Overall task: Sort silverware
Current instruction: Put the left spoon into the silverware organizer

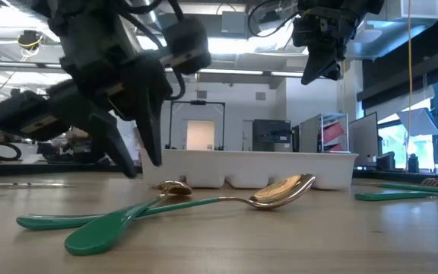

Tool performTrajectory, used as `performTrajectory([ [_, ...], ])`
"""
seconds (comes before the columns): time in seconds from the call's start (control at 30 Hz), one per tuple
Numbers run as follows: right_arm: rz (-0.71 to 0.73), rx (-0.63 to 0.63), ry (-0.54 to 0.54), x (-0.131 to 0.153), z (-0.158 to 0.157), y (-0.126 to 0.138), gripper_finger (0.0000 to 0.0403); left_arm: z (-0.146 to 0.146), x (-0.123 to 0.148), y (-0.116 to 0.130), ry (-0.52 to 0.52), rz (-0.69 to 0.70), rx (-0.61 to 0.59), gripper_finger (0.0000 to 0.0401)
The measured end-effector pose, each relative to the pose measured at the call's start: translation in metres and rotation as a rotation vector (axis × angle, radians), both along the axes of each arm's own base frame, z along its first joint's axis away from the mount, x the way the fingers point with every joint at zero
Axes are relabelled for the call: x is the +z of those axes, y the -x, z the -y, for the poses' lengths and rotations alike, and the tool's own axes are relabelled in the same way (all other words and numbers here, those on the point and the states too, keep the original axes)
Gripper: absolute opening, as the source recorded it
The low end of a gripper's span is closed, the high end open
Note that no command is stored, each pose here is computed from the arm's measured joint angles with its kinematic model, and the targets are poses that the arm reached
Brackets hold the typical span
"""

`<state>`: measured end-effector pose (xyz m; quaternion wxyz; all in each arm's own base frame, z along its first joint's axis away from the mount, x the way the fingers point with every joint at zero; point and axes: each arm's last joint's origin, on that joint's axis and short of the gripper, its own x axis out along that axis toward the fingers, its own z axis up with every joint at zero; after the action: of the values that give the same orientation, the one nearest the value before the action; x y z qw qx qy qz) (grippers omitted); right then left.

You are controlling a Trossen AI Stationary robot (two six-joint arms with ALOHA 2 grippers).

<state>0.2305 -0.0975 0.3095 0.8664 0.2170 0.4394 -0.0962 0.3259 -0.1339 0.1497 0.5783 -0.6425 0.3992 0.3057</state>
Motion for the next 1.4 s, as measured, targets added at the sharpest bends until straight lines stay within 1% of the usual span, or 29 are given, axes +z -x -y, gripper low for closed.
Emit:
performTrajectory([
  [0.17,0.000,0.000,0.000,0.000,0.000,0.000,0.0005,-0.001,-0.004,-0.014,-0.013,0.010,-0.005,0.0088],
  [0.27,0.000,0.000,0.000,0.000,0.000,0.000,0.0005,-0.002,-0.009,-0.018,-0.009,-0.015,0.004,0.0088],
  [0.47,-0.003,0.000,-0.002,0.000,0.000,0.000,0.0005,-0.003,-0.013,-0.013,-0.009,-0.089,0.035,0.0088],
  [0.7,-0.004,0.000,-0.002,0.000,0.000,0.000,0.0005,-0.012,-0.016,-0.016,-0.010,-0.101,0.047,0.0088],
  [0.87,-0.004,0.000,-0.002,0.000,0.000,0.000,0.0005,-0.022,-0.017,-0.009,-0.029,-0.202,0.064,0.0088],
  [1.03,-0.004,0.001,-0.002,0.000,0.000,0.000,0.0005,-0.022,-0.018,-0.008,-0.036,-0.213,0.066,0.0087],
  [1.1,-0.004,0.001,-0.001,0.000,0.000,0.000,0.0005,-0.022,-0.018,-0.008,-0.039,-0.213,0.060,0.0081],
  [1.17,-0.004,0.009,0.005,0.000,0.000,0.000,0.0005,-0.022,-0.018,-0.008,-0.049,-0.212,0.038,0.0066],
  [1.3,-0.013,0.027,0.013,-0.001,-0.001,0.001,0.0005,-0.022,-0.019,-0.007,-0.060,-0.213,0.009,0.0016],
  [1.4,-0.016,0.028,0.012,-0.001,-0.001,0.001,0.0005,-0.022,-0.019,-0.007,-0.060,-0.210,0.009,0.0012],
])
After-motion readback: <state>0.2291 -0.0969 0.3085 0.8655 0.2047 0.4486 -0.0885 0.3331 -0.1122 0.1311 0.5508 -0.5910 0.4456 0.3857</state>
